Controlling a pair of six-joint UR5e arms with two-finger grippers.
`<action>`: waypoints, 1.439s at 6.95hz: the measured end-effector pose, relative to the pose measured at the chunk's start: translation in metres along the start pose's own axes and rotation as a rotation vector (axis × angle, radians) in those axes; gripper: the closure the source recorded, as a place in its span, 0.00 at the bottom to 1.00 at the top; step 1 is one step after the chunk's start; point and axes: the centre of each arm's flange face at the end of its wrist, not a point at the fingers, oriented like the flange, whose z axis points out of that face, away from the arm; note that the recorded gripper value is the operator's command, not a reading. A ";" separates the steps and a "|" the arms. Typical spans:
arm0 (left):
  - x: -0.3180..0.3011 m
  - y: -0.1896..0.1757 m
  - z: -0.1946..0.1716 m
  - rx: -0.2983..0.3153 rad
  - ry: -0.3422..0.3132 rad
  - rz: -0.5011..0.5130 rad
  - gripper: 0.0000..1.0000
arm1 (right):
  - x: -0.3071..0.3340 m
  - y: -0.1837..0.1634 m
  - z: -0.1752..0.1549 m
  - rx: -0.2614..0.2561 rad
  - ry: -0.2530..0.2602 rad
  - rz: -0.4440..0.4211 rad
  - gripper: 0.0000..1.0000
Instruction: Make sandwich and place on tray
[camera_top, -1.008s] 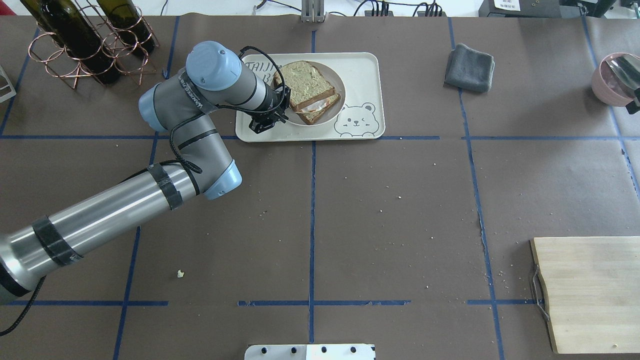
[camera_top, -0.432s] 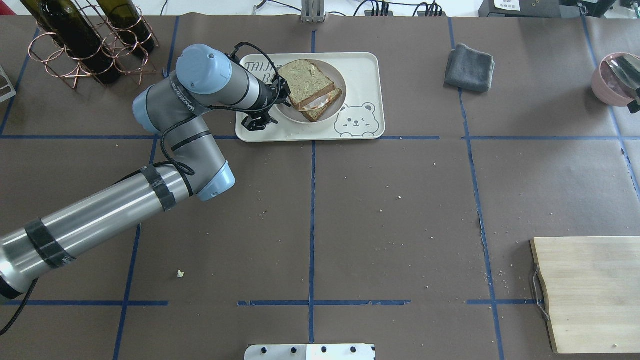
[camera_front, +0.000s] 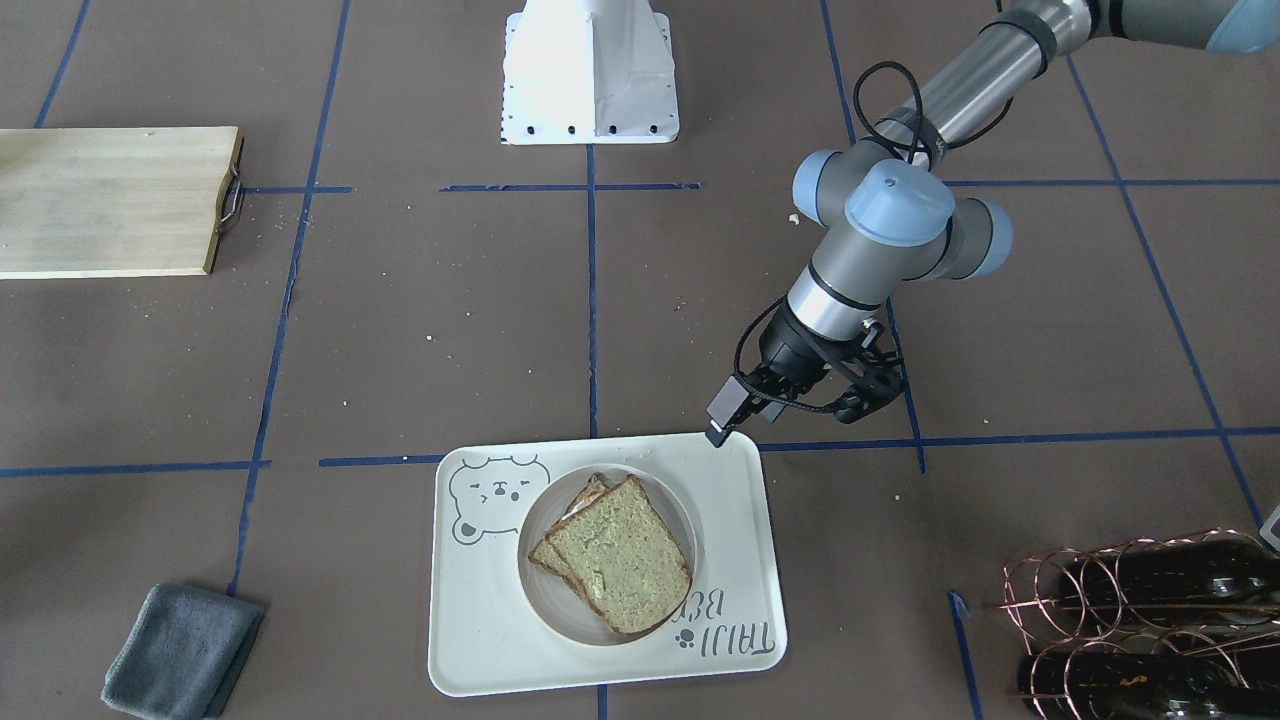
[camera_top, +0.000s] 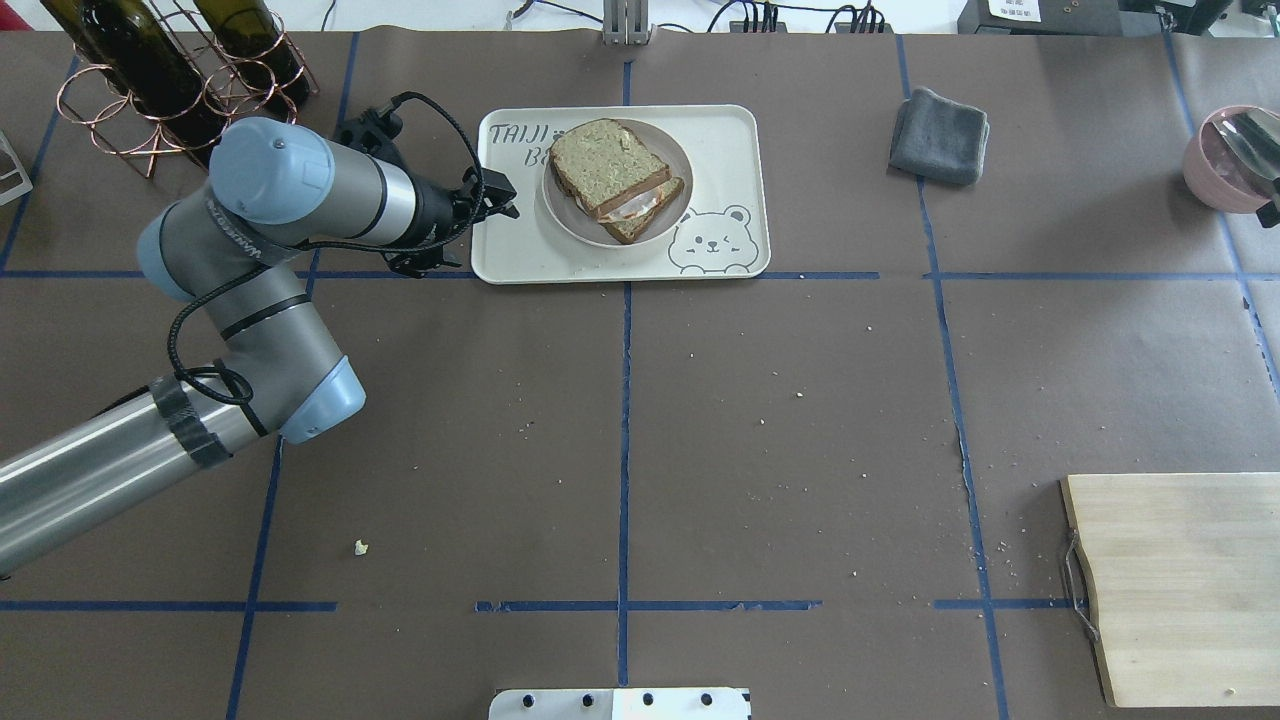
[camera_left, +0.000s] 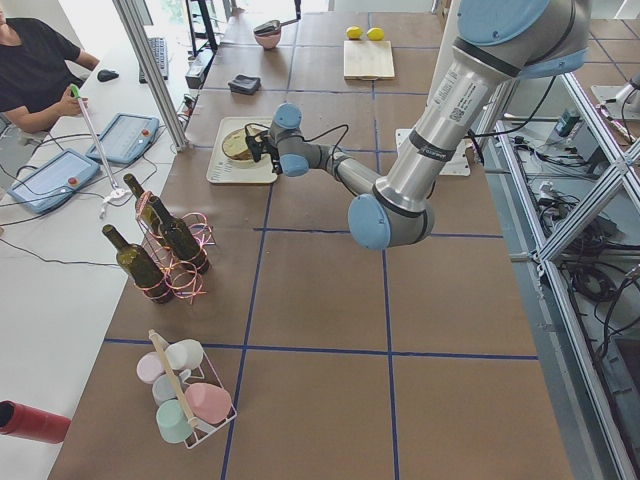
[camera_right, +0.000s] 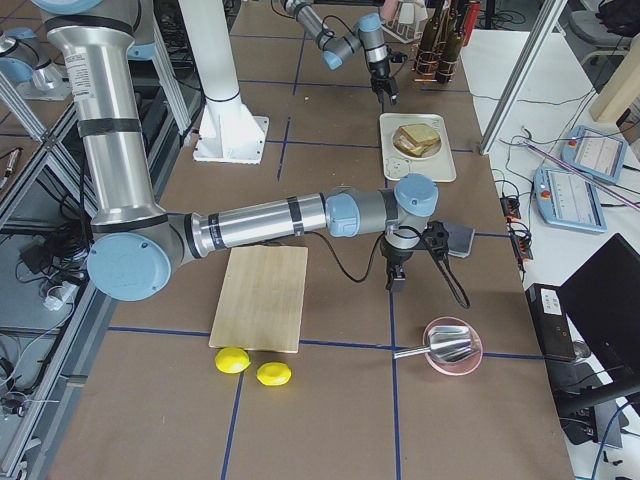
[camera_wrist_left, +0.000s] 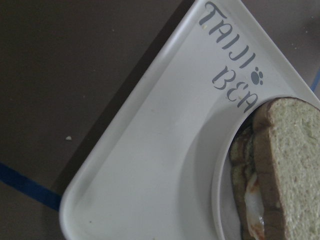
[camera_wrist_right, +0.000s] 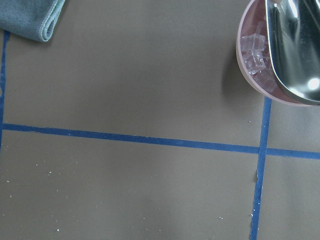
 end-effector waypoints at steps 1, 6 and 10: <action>-0.013 -0.009 -0.030 0.022 -0.024 0.092 0.00 | 0.001 0.001 0.000 0.000 0.000 0.000 0.00; -0.110 -0.100 -0.170 0.067 -0.283 0.712 0.00 | 0.041 0.015 -0.009 0.013 0.006 0.065 0.00; -0.254 -0.209 -0.270 -0.007 -0.423 0.970 0.00 | 0.067 0.026 -0.020 0.032 0.002 0.117 0.00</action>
